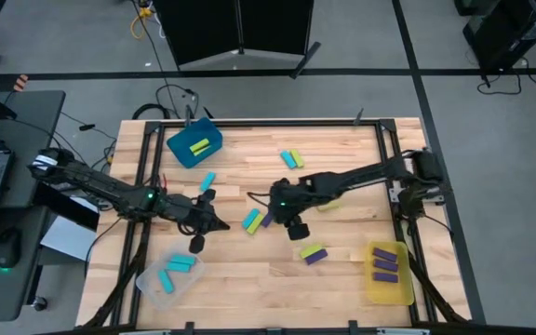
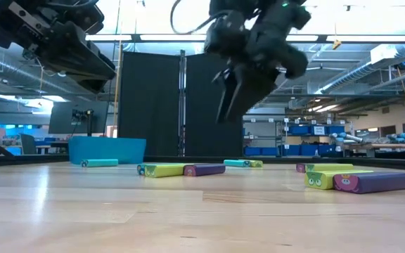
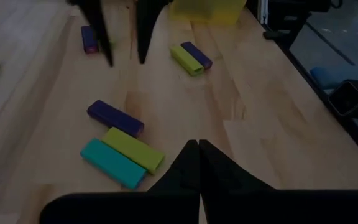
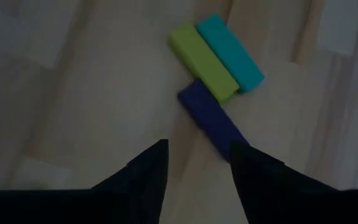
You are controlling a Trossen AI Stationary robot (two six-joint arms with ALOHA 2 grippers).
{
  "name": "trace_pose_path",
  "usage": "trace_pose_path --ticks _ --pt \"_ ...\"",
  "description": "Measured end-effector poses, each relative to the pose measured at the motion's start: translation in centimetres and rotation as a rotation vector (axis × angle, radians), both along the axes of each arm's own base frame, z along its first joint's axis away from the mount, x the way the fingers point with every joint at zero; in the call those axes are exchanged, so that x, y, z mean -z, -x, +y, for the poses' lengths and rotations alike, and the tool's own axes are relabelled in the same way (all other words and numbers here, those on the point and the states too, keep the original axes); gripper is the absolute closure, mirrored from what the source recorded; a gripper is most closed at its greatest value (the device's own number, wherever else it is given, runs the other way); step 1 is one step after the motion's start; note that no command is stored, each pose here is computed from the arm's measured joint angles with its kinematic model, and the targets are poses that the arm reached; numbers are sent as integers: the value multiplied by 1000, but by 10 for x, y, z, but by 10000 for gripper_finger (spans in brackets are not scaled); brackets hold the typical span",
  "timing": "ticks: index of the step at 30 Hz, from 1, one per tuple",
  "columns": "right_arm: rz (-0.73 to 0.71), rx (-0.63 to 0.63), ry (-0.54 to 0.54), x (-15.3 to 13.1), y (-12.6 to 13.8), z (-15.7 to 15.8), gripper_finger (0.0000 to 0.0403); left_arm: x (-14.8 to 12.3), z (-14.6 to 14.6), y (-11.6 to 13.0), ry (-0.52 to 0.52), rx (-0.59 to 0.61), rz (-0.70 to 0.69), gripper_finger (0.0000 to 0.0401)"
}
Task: Sort blocks
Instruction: Put the violet block into the yellow bin
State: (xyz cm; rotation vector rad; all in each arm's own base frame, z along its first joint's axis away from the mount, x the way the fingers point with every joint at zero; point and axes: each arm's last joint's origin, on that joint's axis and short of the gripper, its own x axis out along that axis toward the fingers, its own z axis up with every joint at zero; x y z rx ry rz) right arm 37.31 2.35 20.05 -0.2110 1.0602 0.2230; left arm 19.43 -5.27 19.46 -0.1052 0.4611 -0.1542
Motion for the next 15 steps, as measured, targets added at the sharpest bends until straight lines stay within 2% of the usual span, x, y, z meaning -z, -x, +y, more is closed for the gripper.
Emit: trace_pose_path --ticks 5,10,15 --pt "90 -35 50 9 -17 -9 189 0 -1 0 28 11 10 399" --pt "107 -84 94 19 -29 -15 158 0 -1 0 29 12 8 399" --pt "131 -130 107 34 -36 -19 148 0 -1 0 29 13 8 399"
